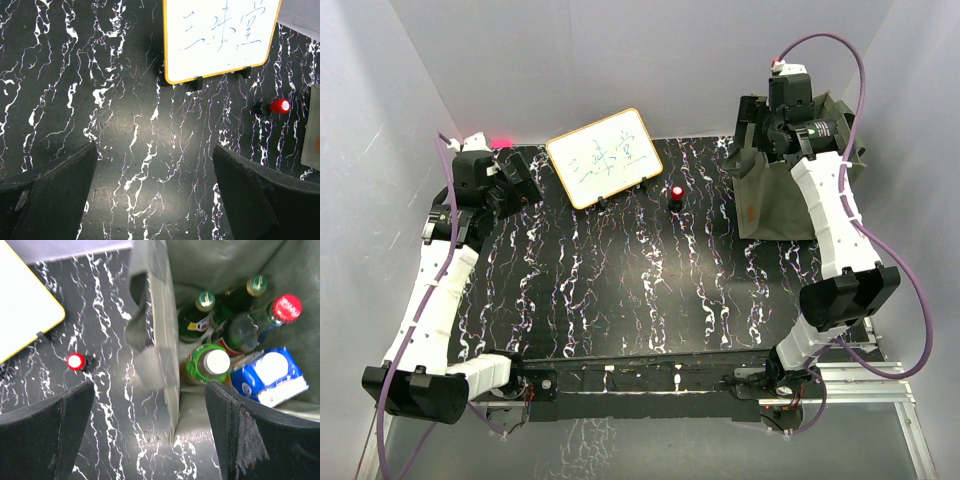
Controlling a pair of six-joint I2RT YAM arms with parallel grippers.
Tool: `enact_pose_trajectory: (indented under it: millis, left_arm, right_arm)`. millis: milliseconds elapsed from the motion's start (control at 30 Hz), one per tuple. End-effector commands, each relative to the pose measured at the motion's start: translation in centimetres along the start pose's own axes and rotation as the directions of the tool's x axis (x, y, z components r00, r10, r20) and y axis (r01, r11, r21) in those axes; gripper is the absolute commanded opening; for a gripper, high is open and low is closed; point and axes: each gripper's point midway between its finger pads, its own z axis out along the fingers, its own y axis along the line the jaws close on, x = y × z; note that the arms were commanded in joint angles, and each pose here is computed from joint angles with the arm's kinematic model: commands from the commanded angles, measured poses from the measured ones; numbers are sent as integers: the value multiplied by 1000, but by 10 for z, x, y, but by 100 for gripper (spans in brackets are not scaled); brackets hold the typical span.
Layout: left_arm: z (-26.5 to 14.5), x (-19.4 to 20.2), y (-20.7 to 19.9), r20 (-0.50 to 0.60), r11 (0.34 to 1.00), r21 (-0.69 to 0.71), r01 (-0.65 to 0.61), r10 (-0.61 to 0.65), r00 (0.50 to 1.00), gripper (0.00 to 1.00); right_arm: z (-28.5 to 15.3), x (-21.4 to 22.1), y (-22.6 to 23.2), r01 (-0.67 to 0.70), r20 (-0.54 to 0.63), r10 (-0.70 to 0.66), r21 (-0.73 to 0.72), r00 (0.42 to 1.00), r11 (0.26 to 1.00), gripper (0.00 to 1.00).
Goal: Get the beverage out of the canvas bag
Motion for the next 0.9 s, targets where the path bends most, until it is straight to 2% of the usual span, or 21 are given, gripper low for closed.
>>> enact_pose_trajectory:
  millis: [0, 200, 367, 600, 867]
  left_arm:
    - [-3, -6, -9, 8, 998, 54, -22, 22, 1000, 97]
    - [2, -8, -16, 7, 997, 81, -13, 12, 1000, 97]
    - [-3, -12, -12, 28, 998, 67, -23, 21, 999, 97]
    - [-5, -10, -10, 12, 999, 52, -18, 18, 1000, 97]
    - [-7, -6, -20, -19, 996, 93, -12, 14, 1000, 97]
  right_arm:
    - [-41, -57, 0, -21, 224, 30, -44, 974, 999, 95]
    - [-23, -63, -2, 37, 246, -35, -3, 969, 999, 94]
    - [6, -44, -14, 96, 134, -108, 95, 985, 991, 91]
    - [30, 6, -10, 134, 5, -135, 61, 991, 989, 89]
    - [49, 38, -16, 157, -131, -144, 99, 981, 983, 73]
